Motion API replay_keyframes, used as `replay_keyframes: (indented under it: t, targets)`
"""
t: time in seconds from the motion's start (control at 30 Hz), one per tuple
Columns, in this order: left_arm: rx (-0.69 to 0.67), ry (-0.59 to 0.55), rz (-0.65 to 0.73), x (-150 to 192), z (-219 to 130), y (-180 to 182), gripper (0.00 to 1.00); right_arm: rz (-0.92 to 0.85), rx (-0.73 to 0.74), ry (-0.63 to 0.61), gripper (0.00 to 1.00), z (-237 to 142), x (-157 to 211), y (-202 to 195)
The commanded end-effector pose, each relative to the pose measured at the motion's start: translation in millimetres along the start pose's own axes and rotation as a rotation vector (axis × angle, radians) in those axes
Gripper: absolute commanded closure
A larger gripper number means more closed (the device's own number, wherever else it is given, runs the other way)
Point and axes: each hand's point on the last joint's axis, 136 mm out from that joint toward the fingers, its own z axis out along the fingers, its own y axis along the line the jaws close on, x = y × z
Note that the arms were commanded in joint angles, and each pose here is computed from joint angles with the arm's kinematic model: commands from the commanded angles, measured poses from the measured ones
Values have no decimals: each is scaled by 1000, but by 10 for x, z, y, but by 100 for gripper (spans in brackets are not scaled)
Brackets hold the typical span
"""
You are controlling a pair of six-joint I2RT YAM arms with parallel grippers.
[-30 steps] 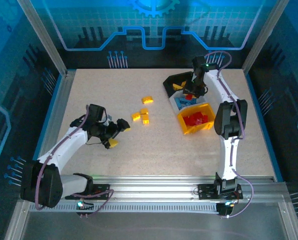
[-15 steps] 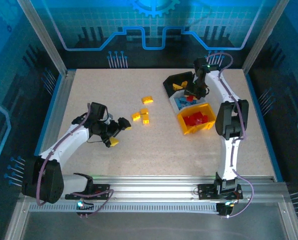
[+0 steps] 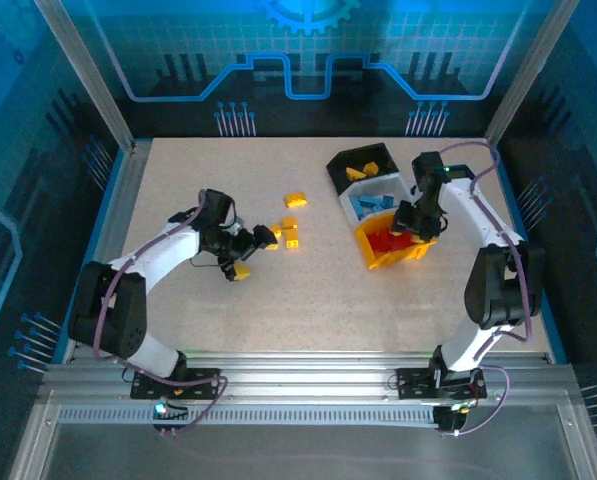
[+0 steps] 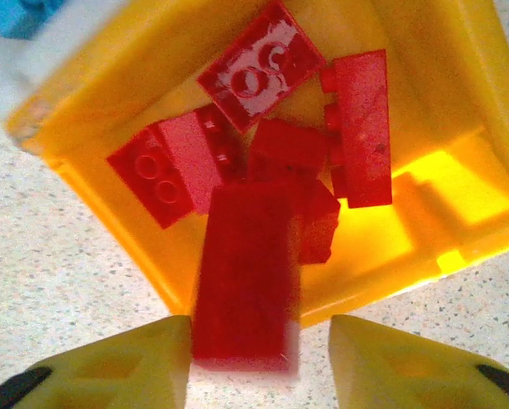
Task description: Sort the legos into containers by color
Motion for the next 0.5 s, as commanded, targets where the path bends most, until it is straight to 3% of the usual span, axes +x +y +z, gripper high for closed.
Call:
replay_keyframes:
  t: [0.0,0.3,0.47]
  targets:
    - [29,27,56,33,19,-177,1,8,-17,-42,48,19,-136,-7]
    - [11,33,54,112,48,-86,1,-1,-42,-87,44,-189,-238,94]
    - [4,32,41,112,30,-80,1,-90,-130,-105,44,-284,-145,578]
